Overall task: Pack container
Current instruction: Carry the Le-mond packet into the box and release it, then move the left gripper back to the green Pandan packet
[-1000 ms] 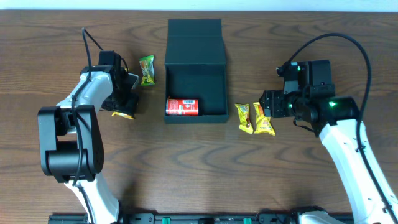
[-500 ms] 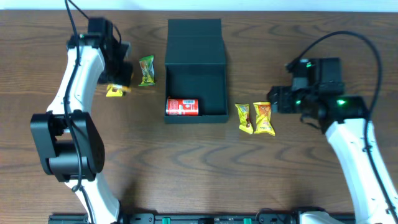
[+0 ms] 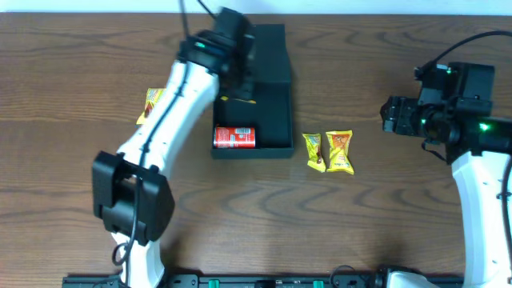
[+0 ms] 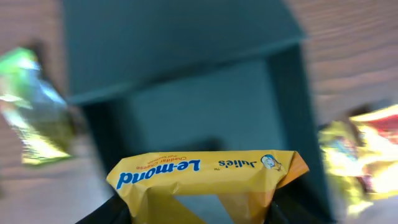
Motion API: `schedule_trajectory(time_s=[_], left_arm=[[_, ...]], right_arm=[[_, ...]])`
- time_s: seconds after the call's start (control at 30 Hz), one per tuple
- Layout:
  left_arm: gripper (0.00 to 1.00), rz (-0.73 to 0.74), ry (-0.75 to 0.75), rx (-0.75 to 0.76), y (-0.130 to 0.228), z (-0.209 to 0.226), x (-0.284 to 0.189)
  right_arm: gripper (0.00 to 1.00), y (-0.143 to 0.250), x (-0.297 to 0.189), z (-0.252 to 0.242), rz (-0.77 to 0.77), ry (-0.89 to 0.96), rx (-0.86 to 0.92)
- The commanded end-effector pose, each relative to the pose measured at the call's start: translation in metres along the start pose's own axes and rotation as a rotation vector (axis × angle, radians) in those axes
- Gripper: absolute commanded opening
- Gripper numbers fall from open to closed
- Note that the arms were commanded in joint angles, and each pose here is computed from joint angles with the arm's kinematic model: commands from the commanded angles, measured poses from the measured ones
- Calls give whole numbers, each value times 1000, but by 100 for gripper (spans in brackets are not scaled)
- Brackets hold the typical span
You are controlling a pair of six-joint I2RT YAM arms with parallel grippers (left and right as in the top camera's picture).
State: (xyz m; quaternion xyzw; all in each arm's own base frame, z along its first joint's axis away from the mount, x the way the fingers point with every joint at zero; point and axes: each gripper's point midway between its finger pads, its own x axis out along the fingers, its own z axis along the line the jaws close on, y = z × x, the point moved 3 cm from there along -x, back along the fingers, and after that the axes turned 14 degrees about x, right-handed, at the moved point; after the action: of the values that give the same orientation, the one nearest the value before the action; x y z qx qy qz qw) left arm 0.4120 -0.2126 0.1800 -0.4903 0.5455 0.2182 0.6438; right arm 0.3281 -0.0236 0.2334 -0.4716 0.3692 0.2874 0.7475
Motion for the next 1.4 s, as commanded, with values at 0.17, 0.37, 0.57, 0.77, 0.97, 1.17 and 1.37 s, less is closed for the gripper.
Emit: schedule_trajectory(time_s=[0.17, 0.37, 0.57, 0.77, 0.97, 1.17, 1.37], left_arm=[[42, 117, -40, -119, 20, -53, 47], [42, 193, -48, -167, 35, -53, 71], [41, 256, 10, -199, 48, -62, 91], [42, 284, 25, -203, 53, -64, 91], [44, 333, 65, -212, 62, -70, 87], [73, 359, 89, -198, 67, -79, 86], [77, 373, 108, -178, 70, -83, 84]], right_arm=[[77, -31, -40, -24, -127, 10, 48], [79, -32, -57, -31, -174, 22, 67], [79, -31, -58, -31, -168, 23, 69], [79, -30, -58, -31, -167, 24, 69], [79, -31, -58, -31, -168, 24, 68], [80, -31, -58, -31, -169, 23, 68], [80, -31, -58, -31, -170, 22, 67]])
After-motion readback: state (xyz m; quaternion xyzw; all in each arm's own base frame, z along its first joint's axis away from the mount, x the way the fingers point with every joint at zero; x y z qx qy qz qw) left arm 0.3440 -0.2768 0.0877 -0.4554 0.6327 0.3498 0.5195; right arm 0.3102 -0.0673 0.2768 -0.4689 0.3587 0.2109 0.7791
